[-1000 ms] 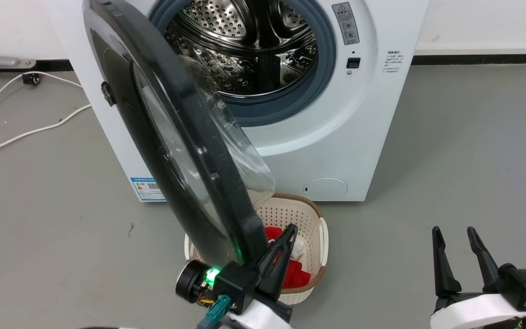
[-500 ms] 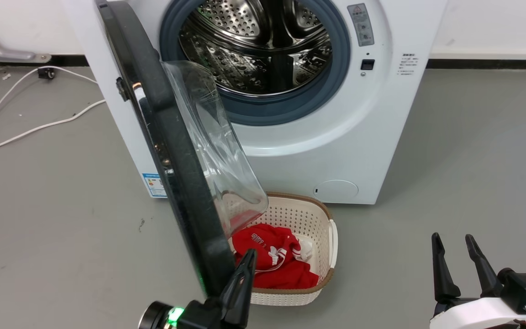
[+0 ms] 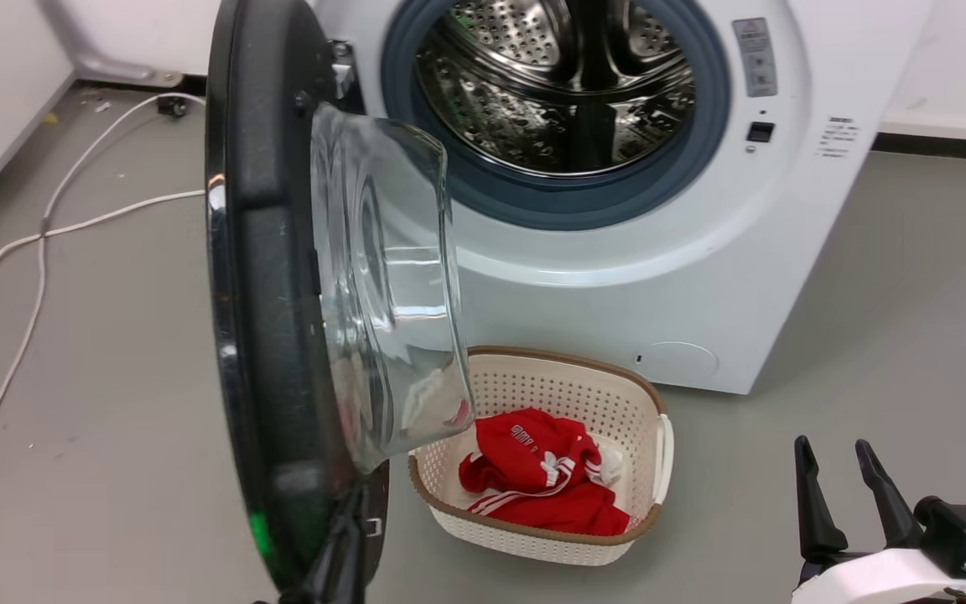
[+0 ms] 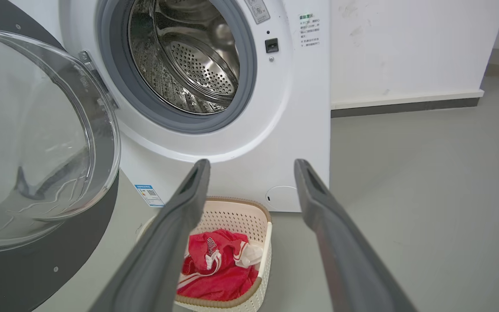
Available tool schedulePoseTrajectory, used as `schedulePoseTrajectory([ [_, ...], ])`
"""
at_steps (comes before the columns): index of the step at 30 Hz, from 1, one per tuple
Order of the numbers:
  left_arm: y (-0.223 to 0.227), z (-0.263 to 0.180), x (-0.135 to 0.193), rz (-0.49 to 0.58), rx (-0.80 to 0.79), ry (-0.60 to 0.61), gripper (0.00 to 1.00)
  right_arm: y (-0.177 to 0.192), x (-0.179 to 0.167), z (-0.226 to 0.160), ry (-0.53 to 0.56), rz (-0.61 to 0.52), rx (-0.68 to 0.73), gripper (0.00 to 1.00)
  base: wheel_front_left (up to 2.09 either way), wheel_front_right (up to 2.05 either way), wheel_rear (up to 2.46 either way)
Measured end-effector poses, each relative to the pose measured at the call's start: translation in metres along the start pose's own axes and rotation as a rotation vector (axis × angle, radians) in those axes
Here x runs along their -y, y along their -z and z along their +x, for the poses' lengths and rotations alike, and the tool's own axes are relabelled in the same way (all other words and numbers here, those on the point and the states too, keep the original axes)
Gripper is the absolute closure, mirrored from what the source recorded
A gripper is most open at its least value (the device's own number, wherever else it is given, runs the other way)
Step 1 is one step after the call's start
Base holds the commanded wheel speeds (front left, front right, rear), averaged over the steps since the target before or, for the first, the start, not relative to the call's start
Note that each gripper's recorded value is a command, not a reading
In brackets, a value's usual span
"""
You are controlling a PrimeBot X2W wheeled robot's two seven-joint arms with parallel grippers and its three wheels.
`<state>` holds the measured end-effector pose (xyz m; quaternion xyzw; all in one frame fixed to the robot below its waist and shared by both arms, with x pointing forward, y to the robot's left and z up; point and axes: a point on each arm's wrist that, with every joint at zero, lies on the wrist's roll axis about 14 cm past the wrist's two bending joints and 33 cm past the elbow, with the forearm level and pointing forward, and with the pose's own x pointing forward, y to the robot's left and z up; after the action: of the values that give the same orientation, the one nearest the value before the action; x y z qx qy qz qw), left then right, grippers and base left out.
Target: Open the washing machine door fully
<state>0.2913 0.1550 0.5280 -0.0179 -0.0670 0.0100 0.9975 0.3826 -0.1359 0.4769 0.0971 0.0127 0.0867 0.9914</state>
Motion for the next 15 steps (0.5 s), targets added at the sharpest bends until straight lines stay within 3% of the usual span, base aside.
schedulePoseTrajectory([
  [15, -0.008, -0.018, -0.12, 0.141, -0.012, -0.324, 1.0, 0.01, -0.024, 0.019, -0.079, -0.02, -0.04, 0.0, 0.0, 0.0, 0.0],
])
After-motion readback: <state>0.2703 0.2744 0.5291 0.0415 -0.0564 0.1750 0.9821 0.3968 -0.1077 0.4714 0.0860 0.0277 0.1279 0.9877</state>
